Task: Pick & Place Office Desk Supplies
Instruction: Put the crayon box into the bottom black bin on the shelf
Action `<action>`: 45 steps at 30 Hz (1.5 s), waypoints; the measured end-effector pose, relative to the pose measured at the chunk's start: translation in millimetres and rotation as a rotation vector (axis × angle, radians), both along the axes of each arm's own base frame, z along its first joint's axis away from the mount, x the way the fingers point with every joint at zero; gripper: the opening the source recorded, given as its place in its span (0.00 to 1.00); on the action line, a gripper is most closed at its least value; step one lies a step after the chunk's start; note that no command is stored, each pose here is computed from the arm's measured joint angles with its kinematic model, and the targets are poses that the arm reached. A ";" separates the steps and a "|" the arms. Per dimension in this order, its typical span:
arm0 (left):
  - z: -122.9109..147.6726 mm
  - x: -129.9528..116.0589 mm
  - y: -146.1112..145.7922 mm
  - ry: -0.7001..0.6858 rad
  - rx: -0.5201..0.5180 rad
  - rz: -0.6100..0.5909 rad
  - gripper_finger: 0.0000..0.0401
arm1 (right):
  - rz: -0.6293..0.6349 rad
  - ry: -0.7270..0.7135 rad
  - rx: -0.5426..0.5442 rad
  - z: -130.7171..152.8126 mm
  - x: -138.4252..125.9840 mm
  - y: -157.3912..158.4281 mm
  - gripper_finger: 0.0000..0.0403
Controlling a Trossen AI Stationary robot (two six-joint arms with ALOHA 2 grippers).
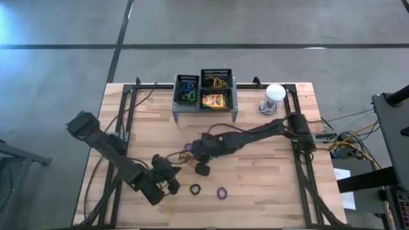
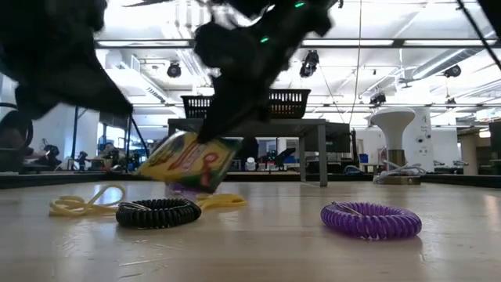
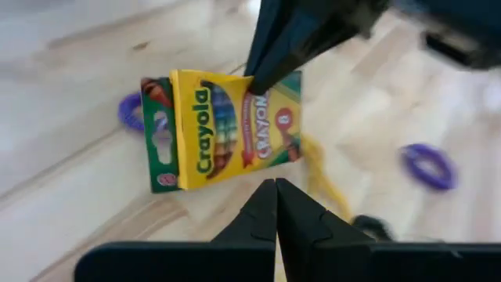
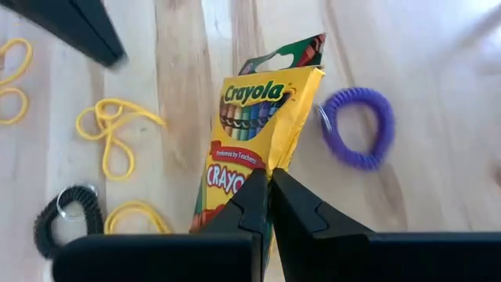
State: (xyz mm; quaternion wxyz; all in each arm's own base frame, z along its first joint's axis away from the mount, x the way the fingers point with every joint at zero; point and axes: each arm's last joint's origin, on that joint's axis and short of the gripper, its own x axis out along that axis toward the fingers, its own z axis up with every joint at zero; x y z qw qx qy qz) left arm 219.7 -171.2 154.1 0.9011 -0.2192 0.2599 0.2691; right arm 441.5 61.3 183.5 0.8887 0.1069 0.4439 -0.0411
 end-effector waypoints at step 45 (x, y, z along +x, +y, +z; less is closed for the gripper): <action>18.2 51.8 20.8 -0.285 0.399 0.025 0.50 | -0.170 -0.713 -0.188 26.3 -105.2 24.6 0.02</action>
